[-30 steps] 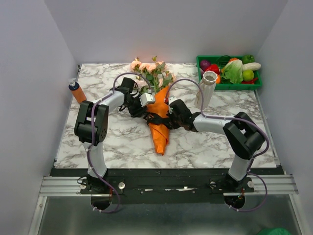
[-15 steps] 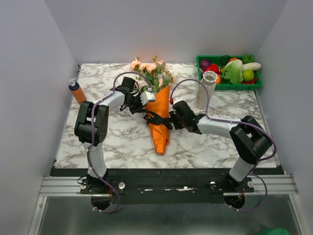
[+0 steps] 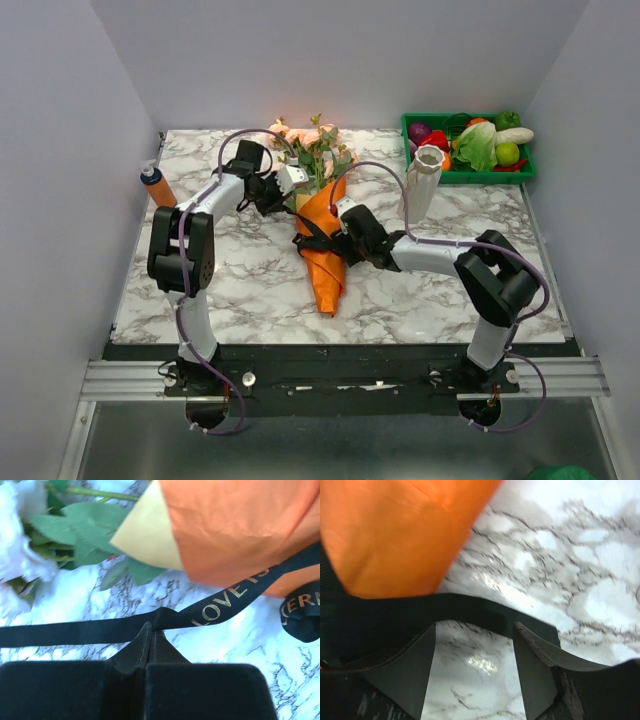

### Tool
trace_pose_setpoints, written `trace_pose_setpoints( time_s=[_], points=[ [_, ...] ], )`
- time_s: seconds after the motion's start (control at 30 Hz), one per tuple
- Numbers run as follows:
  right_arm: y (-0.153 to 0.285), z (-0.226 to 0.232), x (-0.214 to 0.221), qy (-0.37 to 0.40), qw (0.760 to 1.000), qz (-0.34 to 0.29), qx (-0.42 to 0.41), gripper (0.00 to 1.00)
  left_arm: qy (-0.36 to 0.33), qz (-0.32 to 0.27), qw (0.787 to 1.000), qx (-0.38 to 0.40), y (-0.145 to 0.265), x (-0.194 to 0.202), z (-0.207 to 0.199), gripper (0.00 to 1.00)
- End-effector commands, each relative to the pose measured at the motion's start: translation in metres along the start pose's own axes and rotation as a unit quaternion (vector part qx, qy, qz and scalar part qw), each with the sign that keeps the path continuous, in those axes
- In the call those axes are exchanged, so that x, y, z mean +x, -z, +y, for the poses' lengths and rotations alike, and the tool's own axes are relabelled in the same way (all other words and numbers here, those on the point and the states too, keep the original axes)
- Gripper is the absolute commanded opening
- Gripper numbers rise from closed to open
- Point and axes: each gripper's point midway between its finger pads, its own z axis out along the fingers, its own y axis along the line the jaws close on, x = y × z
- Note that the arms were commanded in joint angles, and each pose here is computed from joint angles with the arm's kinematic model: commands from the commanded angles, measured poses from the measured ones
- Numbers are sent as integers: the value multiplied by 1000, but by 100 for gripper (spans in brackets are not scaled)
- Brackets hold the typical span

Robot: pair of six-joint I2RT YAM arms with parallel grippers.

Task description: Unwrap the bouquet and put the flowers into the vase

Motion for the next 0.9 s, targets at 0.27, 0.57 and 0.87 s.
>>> trace_pose_setpoints(
  time_s=[0.27, 0.57, 0.87],
  points=[
    [-31, 16, -29, 96, 995, -40, -5, 64, 33, 34, 999, -4, -6, 20, 4, 0],
    [-38, 45, -23, 78, 993, -34, -78, 1, 33, 46, 998, -10, -2, 24, 3, 0],
    [-7, -15, -29, 9, 996, -56, 71, 1, 59, 23, 998, -19, 34, 7, -1, 0]
  ],
)
